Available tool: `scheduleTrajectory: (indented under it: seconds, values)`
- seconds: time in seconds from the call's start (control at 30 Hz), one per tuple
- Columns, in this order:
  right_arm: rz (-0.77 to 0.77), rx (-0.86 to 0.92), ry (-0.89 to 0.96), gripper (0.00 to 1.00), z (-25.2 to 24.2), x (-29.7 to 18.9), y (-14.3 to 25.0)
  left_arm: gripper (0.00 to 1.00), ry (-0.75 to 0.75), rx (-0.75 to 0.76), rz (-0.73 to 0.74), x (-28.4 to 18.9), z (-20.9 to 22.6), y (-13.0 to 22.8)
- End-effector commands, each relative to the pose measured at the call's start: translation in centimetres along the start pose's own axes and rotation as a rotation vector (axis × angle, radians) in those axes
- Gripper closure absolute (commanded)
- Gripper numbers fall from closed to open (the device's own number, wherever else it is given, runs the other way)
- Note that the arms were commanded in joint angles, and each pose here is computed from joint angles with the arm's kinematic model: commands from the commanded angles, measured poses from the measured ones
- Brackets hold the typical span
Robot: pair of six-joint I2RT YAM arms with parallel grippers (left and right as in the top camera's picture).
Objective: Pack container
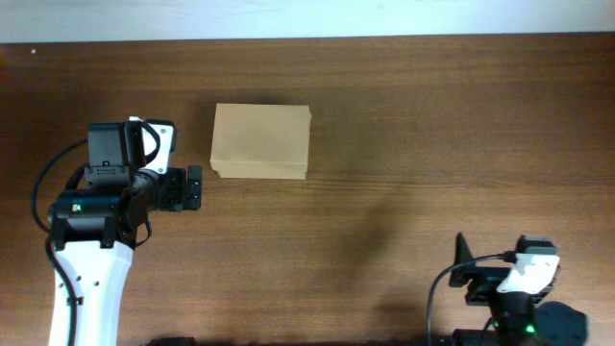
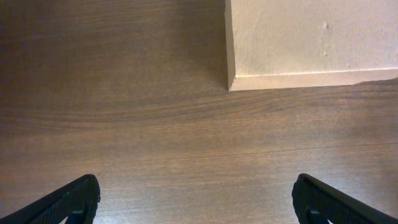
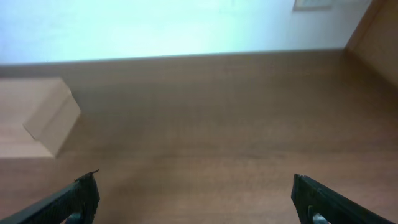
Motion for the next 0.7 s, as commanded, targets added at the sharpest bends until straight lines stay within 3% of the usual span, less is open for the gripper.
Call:
scheduleTrajectory:
  seconds: [0.0,0.67]
  values:
    - [-0.006,0.012,-0.012,0.01,-0.2,1.2,1.9,0.0,-0.005,0.012,-0.012,-0.4,0.0,0.0]
    - [0.224,0.021,0.032,0.01,-2.4,6.3,11.9,0.01,-0.005,0.012,-0.012,-0.4,0.0,0.0]
Point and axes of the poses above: each gripper's point midway between its finger pads, its own x axis out along the fingers, its own z axis along the line the jaws close on, y = z × x, the point moved 1 cm from there along -x, back along the fingers, and after that the axes turned 10 degrees about x, right-handed, at the moved point
